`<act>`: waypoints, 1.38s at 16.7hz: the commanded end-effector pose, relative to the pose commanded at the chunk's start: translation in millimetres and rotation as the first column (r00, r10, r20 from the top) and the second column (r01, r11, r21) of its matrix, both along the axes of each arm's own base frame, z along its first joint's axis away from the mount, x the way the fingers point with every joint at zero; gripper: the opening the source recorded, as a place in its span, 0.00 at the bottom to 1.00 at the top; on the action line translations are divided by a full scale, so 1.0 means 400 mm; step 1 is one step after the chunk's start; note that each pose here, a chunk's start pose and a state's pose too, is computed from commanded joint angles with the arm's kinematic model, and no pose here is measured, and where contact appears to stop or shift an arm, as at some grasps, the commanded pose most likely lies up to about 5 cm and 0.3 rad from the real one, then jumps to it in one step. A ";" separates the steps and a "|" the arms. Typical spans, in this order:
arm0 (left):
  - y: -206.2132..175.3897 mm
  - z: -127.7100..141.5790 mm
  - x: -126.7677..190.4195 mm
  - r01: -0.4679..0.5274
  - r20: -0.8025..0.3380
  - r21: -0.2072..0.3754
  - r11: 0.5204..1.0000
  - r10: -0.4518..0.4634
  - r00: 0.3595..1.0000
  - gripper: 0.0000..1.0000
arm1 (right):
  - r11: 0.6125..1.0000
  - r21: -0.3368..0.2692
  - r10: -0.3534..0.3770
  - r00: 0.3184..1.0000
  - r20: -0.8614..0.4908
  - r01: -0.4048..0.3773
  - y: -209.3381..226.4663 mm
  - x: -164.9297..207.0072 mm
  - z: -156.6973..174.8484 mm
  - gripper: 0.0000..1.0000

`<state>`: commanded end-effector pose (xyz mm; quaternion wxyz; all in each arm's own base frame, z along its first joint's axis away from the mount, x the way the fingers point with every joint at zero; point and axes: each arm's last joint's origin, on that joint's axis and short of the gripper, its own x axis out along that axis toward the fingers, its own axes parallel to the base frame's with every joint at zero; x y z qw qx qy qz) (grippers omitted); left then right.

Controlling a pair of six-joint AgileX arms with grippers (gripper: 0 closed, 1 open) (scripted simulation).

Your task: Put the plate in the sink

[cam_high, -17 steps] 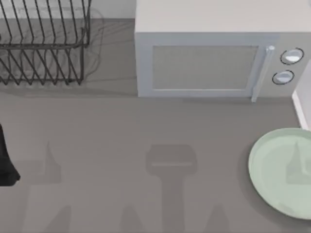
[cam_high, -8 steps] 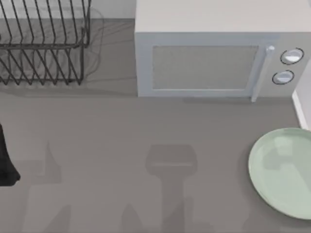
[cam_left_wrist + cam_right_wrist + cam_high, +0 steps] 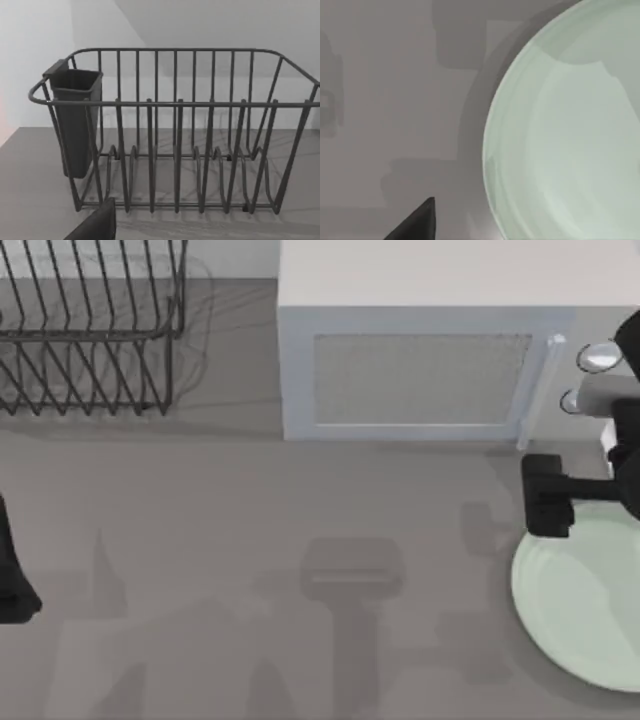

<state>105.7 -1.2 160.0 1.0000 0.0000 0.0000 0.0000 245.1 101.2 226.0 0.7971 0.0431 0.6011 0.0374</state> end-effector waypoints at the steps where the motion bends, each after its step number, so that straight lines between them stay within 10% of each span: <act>1: 0.000 0.000 0.000 0.000 0.000 0.000 1.000 0.000 1.000 1.00 | 1.000 -0.022 0.000 0.998 -0.066 -0.001 0.025 0.023 -0.015 1.00; 14: 0.000 0.000 0.000 0.000 0.000 0.000 1.000 0.000 1.000 1.00 | 0.994 -0.112 -0.021 0.961 -0.277 -0.010 0.113 0.095 -0.092 1.00; 23: 0.000 0.000 0.000 0.000 0.000 0.000 1.000 0.000 1.000 1.00 | 0.994 -0.109 -0.017 0.963 -0.270 -0.013 0.117 0.096 -0.322 1.00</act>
